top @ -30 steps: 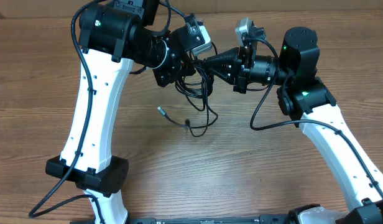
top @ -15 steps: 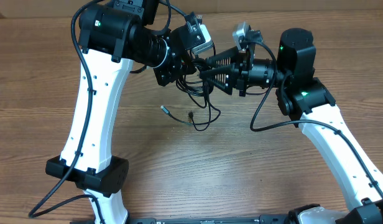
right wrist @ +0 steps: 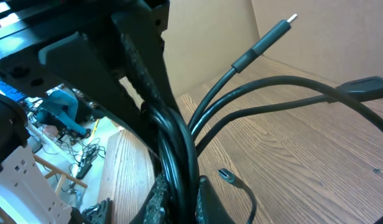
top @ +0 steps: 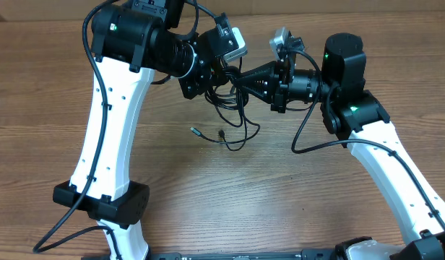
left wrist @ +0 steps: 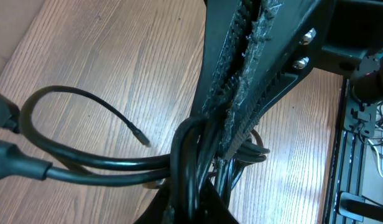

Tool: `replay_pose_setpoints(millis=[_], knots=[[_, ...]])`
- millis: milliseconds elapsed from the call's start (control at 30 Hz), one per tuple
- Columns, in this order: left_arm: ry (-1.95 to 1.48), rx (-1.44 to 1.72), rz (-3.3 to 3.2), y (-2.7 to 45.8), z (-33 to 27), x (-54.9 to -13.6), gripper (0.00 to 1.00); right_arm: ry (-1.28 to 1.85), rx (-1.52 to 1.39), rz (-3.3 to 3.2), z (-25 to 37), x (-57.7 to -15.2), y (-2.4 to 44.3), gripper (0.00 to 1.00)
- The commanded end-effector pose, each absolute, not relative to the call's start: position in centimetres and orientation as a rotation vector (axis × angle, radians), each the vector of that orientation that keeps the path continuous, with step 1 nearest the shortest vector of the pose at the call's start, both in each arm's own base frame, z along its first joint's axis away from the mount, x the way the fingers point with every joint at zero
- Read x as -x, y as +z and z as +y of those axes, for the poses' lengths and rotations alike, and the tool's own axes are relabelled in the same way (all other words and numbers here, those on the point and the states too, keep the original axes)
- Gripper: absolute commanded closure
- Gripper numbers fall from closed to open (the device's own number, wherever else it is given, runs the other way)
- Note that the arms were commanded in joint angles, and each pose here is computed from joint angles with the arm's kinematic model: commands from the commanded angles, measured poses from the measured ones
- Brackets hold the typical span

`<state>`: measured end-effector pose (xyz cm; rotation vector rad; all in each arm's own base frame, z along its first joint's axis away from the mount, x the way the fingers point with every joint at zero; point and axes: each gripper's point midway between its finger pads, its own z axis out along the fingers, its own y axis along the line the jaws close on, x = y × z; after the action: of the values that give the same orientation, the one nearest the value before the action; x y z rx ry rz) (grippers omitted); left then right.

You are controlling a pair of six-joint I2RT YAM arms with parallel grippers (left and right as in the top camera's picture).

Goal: Untangle cables

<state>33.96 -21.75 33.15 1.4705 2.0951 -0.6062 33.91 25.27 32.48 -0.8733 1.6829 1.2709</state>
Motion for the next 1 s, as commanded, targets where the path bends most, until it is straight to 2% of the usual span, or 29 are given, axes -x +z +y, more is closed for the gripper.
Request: replay_pose_setpoints(millis=[0,100,133,333,967], knots=[[-0.586,-1.484,2.068,34.1,-21.6,-33.2,0.87,1.216,0.841,1.685,25.1,-34.8,32.9,0.96],[-0.528,-1.421,2.164,33.4,-20.7,-33.7,0.83,1.165,0.801,1.700,24.8,-35.7,32.7,0.96],[-0.511,-1.404,2.189,33.2,-20.5,-33.9,0.77,1.156,0.796,1.700,24.8,-35.9,32.8,0.96],[-0.484,-1.379,2.225,32.9,-20.1,-34.1,0.62,1.110,0.767,1.699,24.5,-36.7,32.9,0.96],[-0.429,-1.368,2.168,33.4,-20.3,-35.6,0.51,1.114,0.827,1.752,24.5,-35.7,31.1,0.96]])
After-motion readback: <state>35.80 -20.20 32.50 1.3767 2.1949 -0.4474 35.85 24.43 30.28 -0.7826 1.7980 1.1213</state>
